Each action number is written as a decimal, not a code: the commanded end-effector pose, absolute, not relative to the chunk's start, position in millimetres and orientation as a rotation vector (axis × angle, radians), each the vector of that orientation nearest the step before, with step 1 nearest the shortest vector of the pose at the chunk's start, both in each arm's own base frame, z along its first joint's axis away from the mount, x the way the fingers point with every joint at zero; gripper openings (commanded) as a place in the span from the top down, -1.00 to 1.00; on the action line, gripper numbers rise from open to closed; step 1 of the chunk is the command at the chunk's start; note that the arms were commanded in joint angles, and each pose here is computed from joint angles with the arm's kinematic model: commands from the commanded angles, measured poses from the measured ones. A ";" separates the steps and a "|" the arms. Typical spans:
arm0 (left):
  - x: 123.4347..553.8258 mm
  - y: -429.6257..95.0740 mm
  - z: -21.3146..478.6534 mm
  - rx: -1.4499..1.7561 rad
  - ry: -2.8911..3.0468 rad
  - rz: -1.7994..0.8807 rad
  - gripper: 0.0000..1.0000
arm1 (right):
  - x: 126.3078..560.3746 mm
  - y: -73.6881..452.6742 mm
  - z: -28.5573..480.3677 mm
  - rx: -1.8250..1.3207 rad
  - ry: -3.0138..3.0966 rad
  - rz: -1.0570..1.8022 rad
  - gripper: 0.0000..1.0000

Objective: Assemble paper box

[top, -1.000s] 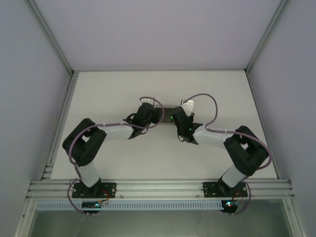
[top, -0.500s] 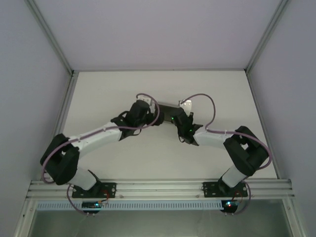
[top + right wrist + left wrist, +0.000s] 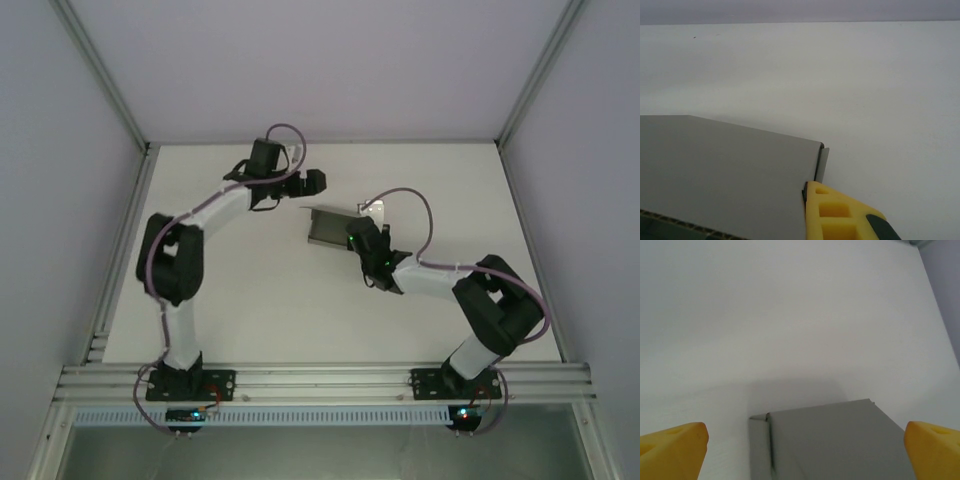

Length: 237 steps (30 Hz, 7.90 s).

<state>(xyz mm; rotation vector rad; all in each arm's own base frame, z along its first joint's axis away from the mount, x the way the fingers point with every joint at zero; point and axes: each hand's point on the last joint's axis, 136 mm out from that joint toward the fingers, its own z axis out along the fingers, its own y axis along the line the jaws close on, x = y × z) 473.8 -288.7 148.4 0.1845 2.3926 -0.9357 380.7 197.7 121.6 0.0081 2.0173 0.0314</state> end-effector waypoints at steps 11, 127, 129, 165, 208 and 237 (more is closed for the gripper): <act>418.6 -314.6 93.0 0.213 2.510 -1.405 -0.44 | 370.6 196.7 93.2 -0.119 2.102 -0.069 1.00; 307.7 -323.7 193.0 1.453 1.437 0.032 0.49 | 328.3 194.3 180.1 1.009 2.582 1.641 -0.59; 308.0 -321.1 189.4 1.439 1.475 -0.015 0.54 | 340.6 179.7 188.8 0.854 2.535 1.498 -0.96; 274.8 -280.3 103.8 1.852 2.207 -0.617 0.61 | 327.5 218.5 165.6 -1.262 2.284 0.536 -0.08; 312.7 -296.5 95.0 1.627 2.287 -0.505 0.62 | 292.7 240.6 91.1 -0.480 2.439 0.573 1.00; 304.9 -298.4 86.2 1.706 2.278 -0.481 0.61 | 263.6 227.5 94.6 -0.093 2.683 0.762 1.00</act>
